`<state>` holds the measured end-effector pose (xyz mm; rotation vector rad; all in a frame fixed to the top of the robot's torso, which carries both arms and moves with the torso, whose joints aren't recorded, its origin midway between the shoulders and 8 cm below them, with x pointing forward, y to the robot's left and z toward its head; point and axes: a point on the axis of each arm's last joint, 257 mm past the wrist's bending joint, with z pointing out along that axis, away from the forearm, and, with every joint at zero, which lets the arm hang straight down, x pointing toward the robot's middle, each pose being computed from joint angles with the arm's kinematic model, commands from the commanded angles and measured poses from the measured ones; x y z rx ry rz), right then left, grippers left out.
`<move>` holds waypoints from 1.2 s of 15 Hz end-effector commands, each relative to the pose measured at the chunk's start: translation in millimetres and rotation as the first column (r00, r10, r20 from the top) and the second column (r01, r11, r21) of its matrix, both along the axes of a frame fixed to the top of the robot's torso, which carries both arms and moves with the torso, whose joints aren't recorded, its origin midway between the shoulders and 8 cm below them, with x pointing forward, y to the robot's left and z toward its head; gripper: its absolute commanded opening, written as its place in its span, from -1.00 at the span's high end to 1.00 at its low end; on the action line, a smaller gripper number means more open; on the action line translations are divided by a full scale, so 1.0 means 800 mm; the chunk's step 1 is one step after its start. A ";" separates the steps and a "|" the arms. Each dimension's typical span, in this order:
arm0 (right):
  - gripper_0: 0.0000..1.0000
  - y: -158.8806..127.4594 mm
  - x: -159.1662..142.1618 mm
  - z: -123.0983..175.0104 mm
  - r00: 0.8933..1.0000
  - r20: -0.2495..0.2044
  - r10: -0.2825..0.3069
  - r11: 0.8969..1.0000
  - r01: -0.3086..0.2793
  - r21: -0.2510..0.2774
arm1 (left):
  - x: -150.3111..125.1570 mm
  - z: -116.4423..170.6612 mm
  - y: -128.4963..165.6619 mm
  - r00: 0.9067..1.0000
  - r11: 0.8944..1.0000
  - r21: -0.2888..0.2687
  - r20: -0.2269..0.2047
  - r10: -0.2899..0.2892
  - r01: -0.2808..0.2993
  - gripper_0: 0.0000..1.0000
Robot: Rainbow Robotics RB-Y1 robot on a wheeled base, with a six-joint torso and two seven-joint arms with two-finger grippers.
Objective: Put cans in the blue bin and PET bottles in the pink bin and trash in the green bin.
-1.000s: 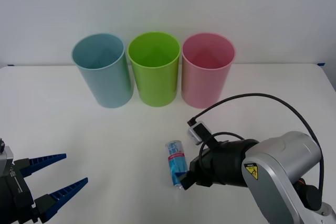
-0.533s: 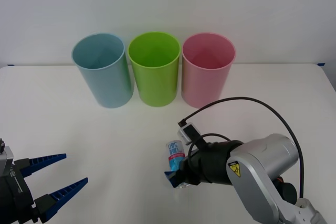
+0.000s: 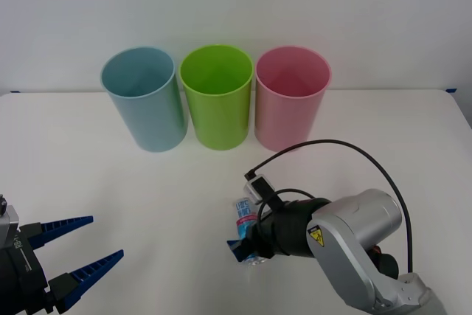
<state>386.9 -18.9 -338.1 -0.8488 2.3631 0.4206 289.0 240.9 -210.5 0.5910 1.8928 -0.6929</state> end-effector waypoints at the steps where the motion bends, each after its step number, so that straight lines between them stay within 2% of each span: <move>1: -1.00 0.012 0.002 -0.007 1.000 -0.010 -0.001 1.000 0.001 0.014 | 0.000 0.000 0.000 1.000 1.000 0.000 0.000 0.000 0.000 -1.00; 5: -1.00 0.015 0.002 -0.008 1.000 -0.003 0.012 1.000 -0.011 0.011 | 0.000 0.000 0.000 1.000 1.000 0.000 0.000 0.000 0.000 -1.00; 6: -0.92 0.013 0.003 -0.009 1.000 0.008 0.028 1.000 -0.028 -0.001 | 0.000 0.000 0.000 1.000 1.000 0.000 0.000 0.000 0.000 -1.00; 7: 0.30 0.013 0.003 -0.009 0.999 0.011 0.033 0.999 -0.033 -0.004 | 0.000 0.000 0.000 1.000 1.000 0.000 0.000 0.000 0.000 -1.00; 8: 0.89 0.011 0.003 -0.010 0.999 0.011 0.035 0.999 -0.034 -0.008 | 0.000 0.000 0.000 1.000 1.000 0.000 0.000 0.000 0.000 -1.00; 9: 1.00 0.011 0.004 -0.011 0.999 0.020 0.041 0.999 -0.040 -0.013 | 0.000 0.000 0.000 1.000 1.000 0.000 0.000 0.000 0.000 -1.00; 16: 1.00 0.006 0.006 -0.012 0.996 0.044 0.072 0.997 -0.070 -0.036 | 0.000 0.000 0.000 1.000 1.000 0.000 0.000 0.000 0.000 -1.00; 18: 1.00 0.008 0.011 -0.008 0.994 0.067 0.083 0.996 -0.081 -0.040 | 0.000 0.000 0.000 1.000 1.000 0.000 0.000 0.000 0.000 -1.00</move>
